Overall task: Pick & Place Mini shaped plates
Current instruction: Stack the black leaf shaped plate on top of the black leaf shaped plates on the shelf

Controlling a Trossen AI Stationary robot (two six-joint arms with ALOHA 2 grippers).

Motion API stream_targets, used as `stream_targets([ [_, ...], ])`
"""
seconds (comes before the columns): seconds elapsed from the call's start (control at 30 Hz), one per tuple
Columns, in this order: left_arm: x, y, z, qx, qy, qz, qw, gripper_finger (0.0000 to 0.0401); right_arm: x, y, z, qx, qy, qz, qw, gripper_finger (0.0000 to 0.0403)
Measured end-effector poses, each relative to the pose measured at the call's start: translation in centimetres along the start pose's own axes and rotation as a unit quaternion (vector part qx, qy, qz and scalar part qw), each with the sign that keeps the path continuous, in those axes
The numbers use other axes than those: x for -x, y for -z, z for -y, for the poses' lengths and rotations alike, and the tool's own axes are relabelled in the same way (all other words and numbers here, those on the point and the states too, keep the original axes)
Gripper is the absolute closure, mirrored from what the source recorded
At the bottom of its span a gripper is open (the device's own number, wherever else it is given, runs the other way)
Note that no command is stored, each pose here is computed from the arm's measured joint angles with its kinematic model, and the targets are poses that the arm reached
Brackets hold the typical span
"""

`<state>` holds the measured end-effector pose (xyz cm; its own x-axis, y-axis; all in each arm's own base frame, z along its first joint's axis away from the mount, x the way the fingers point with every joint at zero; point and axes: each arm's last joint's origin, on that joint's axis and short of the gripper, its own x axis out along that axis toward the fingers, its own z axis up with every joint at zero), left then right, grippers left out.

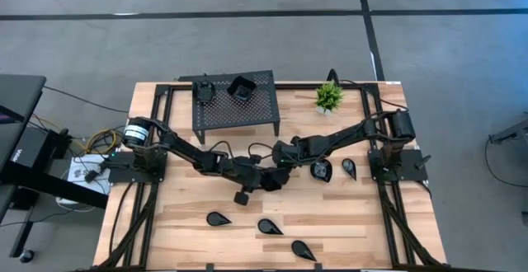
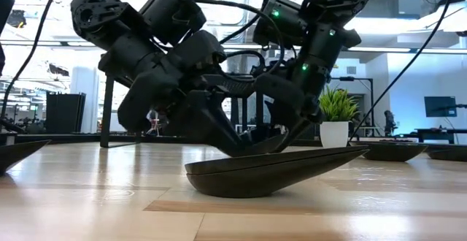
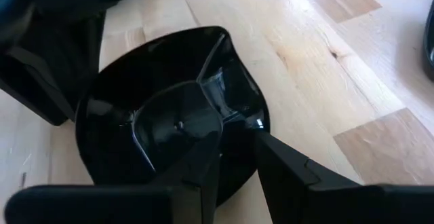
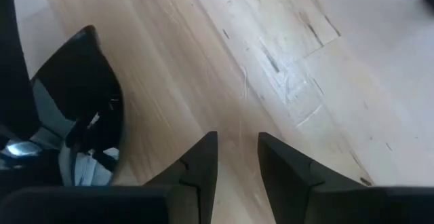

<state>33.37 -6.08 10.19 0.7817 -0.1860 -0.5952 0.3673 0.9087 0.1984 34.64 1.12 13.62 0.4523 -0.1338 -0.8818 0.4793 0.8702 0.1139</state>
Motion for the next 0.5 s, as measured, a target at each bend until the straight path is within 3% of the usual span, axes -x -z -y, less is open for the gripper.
stream_targets([
  [0.5,0.0,-1.1,1.2,-0.014,0.006,0.041,0.999,0.0304,0.0,-0.2,-0.1,0.019,-0.005,0.009,1.000,0.0301],
])
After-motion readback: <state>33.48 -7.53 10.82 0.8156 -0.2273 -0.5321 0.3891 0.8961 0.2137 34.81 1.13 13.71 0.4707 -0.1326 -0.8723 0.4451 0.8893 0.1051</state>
